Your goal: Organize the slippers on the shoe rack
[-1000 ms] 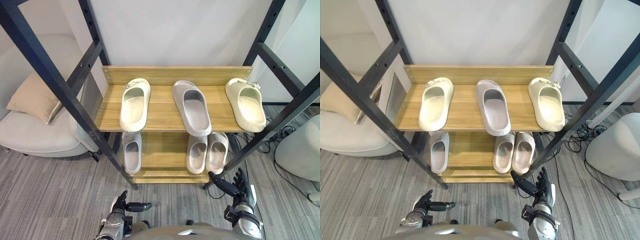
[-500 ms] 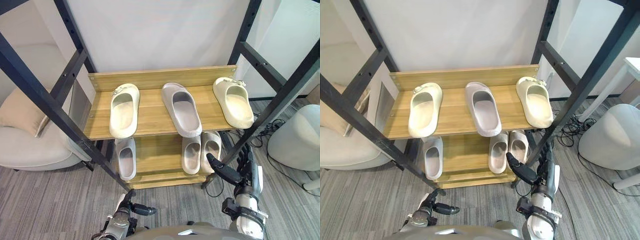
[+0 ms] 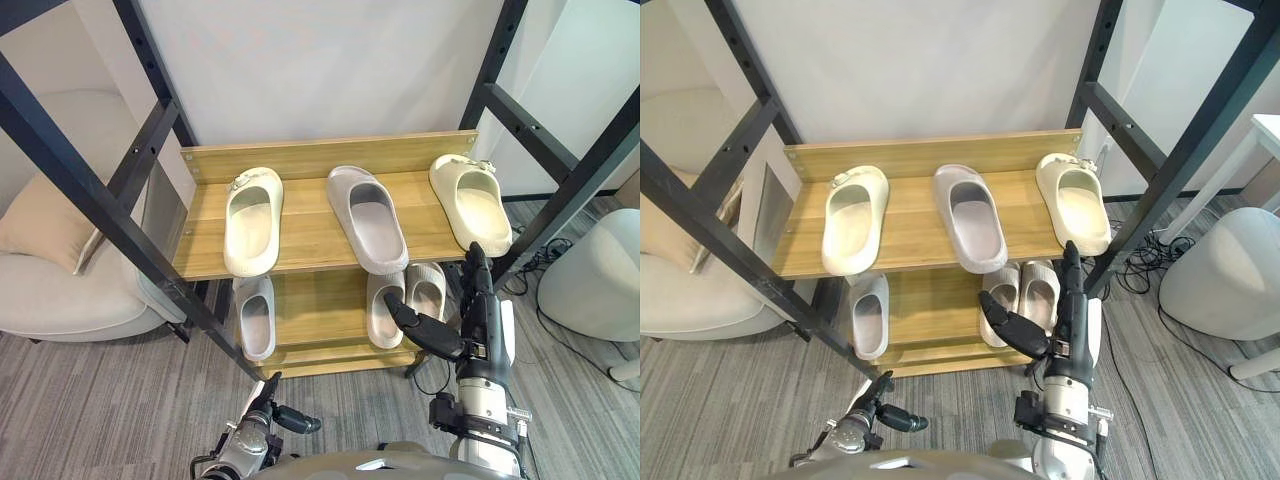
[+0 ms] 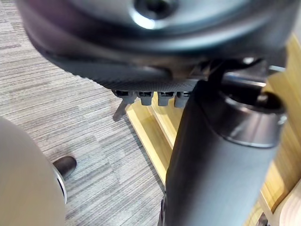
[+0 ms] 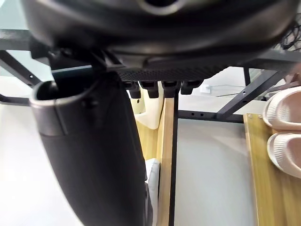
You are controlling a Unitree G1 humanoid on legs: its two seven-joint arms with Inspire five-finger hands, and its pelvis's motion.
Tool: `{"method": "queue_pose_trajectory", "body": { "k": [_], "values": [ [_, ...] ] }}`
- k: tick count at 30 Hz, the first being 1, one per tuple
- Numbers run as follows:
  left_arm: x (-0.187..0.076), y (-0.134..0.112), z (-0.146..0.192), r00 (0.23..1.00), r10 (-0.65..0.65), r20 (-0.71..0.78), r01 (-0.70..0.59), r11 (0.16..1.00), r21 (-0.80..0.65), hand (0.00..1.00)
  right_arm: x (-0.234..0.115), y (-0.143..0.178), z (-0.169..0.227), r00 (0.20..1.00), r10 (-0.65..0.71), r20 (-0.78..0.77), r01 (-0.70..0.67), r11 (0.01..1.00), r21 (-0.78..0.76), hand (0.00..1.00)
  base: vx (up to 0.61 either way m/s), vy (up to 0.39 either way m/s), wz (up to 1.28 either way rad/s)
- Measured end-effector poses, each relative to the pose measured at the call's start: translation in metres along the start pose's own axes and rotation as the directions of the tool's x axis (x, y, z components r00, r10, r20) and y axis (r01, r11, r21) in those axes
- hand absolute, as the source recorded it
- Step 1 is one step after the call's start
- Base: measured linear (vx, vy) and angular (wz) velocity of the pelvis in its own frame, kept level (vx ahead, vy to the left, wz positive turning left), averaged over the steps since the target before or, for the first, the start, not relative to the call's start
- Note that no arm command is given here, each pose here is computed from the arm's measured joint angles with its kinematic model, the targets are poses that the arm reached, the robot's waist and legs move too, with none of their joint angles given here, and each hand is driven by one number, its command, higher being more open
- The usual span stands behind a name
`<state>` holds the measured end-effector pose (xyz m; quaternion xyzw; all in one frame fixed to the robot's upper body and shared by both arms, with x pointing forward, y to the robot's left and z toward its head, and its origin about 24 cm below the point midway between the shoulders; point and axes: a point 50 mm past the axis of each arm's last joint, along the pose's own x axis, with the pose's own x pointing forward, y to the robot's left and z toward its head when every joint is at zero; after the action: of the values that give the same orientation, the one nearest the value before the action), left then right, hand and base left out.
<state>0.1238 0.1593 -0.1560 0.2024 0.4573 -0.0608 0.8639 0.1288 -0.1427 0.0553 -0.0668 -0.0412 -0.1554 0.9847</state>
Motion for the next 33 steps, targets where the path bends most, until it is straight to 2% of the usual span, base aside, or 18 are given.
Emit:
{"method": "queue_pose_trajectory", "body": {
  "k": [9,20,27,33],
  "values": [
    [0.0,-0.003,0.0,1.0,-0.011,0.005,0.011,1.0,0.027,1.0,0.001,0.0,0.018,0.992,-0.015,0.127,0.027,0.996,-0.088,1.0,0.0,-0.012,0.01],
    [-0.001,-0.004,0.001,1.0,-0.02,0.012,0.02,0.999,0.04,1.0,0.012,0.004,0.034,0.973,0.009,0.229,0.005,0.998,-0.062,1.0,0.01,-0.02,0.04],
    [-0.001,-0.004,0.0,0.999,-0.04,0.006,0.04,0.999,0.029,1.0,0.026,0.006,0.042,0.962,0.057,0.268,-0.069,0.997,0.036,1.0,0.01,-0.013,0.03],
    [0.0,-0.004,0.0,0.999,-0.052,0.006,0.051,0.998,0.022,1.0,0.036,-0.001,0.047,0.951,0.034,0.306,-0.047,0.998,0.035,1.0,0.02,-0.03,0.12]
  ]
}}
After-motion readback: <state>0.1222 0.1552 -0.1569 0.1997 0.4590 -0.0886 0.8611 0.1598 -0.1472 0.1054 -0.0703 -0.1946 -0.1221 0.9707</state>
